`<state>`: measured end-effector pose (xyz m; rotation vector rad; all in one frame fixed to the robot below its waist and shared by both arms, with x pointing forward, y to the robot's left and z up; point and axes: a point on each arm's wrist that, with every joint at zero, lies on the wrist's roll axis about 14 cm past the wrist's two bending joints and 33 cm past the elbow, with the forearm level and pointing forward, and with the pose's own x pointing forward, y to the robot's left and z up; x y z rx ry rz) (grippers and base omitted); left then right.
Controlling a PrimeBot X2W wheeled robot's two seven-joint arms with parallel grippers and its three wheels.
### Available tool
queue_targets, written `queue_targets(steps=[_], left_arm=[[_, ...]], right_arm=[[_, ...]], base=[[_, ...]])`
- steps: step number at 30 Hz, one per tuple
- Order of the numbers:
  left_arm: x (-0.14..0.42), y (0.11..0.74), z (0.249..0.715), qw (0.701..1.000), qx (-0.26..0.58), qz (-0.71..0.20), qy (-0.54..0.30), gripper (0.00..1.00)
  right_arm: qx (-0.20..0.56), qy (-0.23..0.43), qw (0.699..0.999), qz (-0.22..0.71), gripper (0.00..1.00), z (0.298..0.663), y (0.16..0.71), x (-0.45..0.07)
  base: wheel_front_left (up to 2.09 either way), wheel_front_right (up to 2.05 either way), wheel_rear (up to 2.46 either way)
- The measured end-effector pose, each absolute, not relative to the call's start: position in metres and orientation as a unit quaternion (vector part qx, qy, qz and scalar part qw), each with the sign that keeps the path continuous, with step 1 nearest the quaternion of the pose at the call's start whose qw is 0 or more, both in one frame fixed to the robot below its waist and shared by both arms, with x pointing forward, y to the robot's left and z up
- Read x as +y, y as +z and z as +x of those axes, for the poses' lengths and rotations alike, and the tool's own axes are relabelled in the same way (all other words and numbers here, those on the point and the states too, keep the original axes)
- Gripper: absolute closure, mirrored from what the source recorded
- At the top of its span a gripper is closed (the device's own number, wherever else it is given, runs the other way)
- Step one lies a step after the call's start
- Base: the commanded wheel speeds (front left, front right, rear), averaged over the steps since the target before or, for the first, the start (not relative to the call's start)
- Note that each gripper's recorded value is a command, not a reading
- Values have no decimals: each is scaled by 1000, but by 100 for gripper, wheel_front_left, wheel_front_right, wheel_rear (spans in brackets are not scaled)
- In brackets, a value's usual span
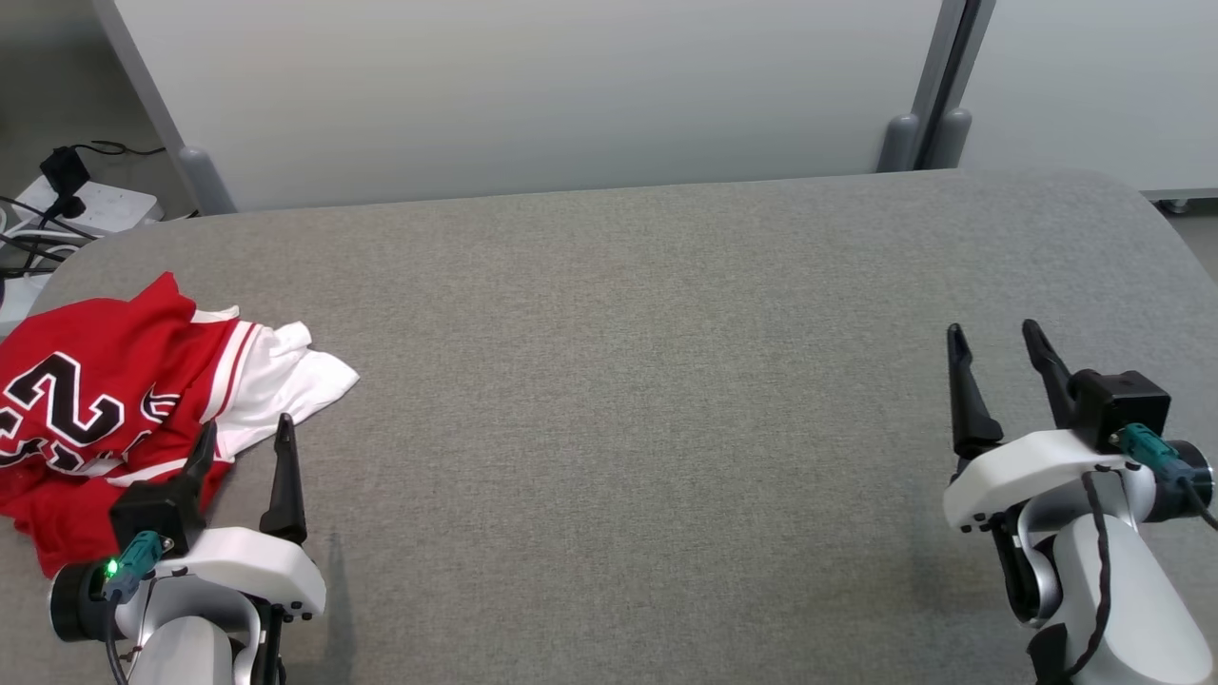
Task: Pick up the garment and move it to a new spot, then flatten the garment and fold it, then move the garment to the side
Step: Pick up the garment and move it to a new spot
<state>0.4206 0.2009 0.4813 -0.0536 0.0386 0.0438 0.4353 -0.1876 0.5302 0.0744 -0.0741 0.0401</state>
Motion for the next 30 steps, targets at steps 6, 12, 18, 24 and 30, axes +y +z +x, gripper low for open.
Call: queue_targets(steps=[6,12,18,24,30], left_arm=[[227,484,407,998,14,-29,58,0],[264,485,382,993,11,-30,110,0],[308,483,346,984,13,-28,174,0],[343,481,307,972,14,-32,234,0],[367,478,279,958,13,-42,282,0]], right_arm=[[-44,86,995,31,0,444,536,-141],[-40,167,985,31,0,450,536,-81],[-24,259,965,40,0,447,530,-10],[-19,339,939,46,0,438,530,52],[-6,384,922,51,0,432,523,88]], base=[[0,0,0],[0,0,0],[0,0,0],[0,0,0],[0,0,0]])
